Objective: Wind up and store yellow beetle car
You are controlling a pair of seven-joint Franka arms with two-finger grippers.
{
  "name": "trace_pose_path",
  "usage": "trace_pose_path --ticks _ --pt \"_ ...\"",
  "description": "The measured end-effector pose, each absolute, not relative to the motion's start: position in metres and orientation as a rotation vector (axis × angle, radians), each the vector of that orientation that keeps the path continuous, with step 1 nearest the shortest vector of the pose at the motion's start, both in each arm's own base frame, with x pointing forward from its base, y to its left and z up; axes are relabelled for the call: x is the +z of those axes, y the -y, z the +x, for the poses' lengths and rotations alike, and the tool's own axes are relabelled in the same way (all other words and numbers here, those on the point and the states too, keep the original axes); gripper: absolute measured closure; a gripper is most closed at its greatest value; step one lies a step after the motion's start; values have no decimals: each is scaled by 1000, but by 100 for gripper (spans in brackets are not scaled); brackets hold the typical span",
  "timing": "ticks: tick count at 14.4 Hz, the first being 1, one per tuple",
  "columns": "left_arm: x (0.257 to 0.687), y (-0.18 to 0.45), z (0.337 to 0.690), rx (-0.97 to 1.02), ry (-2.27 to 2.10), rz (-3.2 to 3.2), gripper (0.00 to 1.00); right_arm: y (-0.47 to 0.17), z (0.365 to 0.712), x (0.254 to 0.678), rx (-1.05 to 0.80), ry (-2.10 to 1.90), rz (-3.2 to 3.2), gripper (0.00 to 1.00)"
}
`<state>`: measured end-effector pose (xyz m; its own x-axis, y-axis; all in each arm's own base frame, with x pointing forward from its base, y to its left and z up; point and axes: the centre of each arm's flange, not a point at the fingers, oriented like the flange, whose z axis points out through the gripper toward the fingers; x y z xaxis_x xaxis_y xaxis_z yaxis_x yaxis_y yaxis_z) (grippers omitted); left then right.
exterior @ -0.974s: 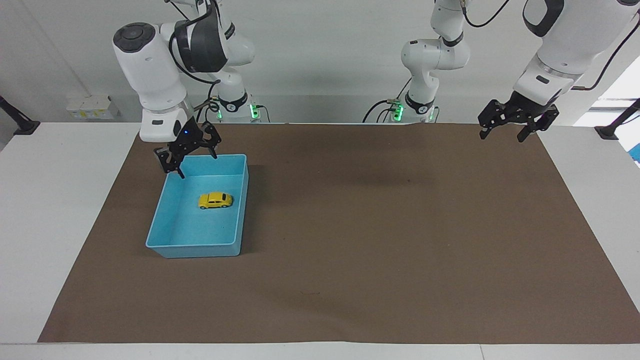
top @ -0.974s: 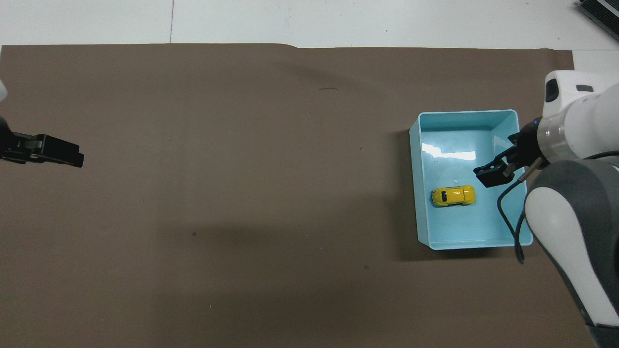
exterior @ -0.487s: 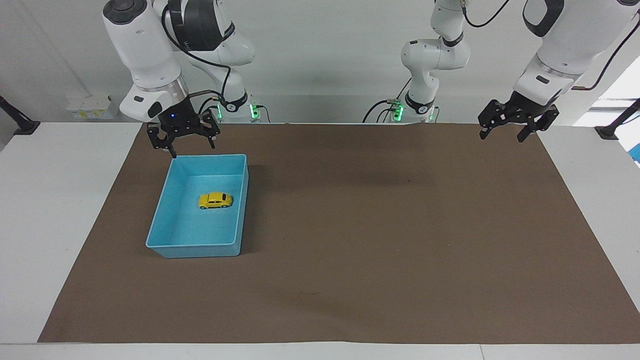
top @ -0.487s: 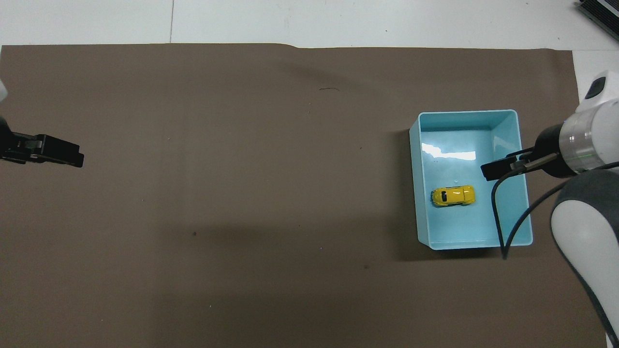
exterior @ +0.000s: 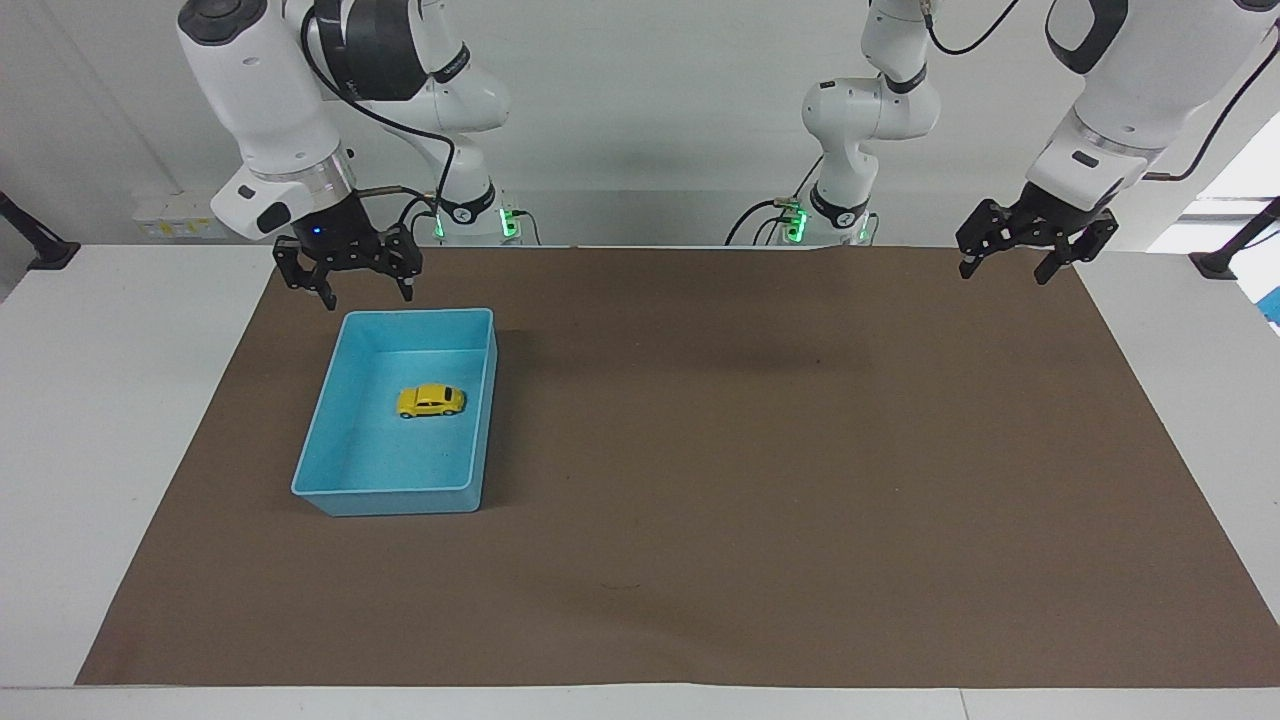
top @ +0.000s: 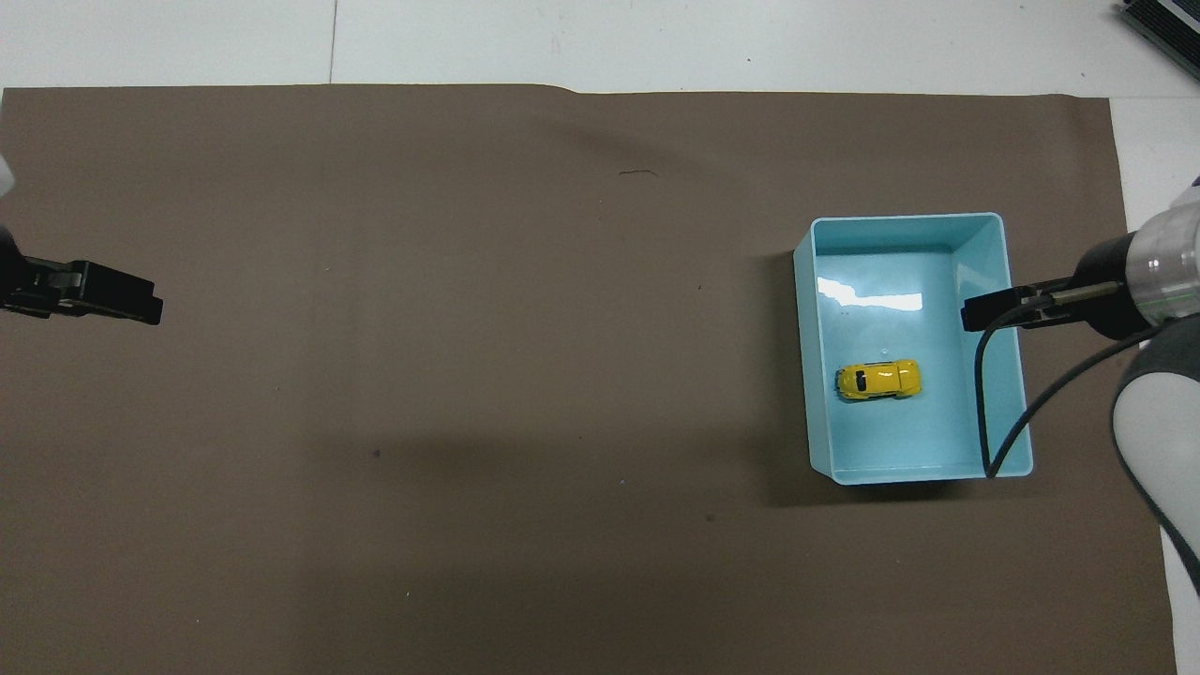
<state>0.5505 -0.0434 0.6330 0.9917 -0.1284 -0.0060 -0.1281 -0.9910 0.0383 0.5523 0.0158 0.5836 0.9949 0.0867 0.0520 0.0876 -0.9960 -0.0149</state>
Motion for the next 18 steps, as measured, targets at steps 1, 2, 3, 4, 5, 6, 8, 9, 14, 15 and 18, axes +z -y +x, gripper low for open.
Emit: trace_pose_path --ticks 1,2,3,4,5,6,8,9,14,15,18 --pt "633 43 550 -13 200 3097 0 -14 553 585 -85 117 -3117 0" --pt "633 43 550 -13 200 3097 0 -14 553 587 -89 97 -3109 0" --pt "633 43 550 -13 200 3097 0 -15 553 588 -92 80 -3101 0" --pt "633 43 550 -13 200 3097 0 -16 553 588 -94 61 -3096 0" --pt "633 43 550 -13 200 3097 0 -16 553 588 -94 48 -3094 0" --pt "633 43 550 -13 200 3097 0 -16 553 589 -95 40 -3092 0" --pt "633 43 550 -13 200 3097 0 -16 554 589 -97 38 -3091 0" --pt "633 43 550 -13 200 3097 0 -16 554 590 -98 37 -3091 0" --pt "633 43 550 -13 200 3097 0 -16 554 590 -99 37 -3090 0" --pt "633 43 550 -13 199 3097 0 -16 554 590 -99 37 -3090 0" --pt "633 43 550 -13 200 3097 0 -16 554 590 -99 37 -3090 0"
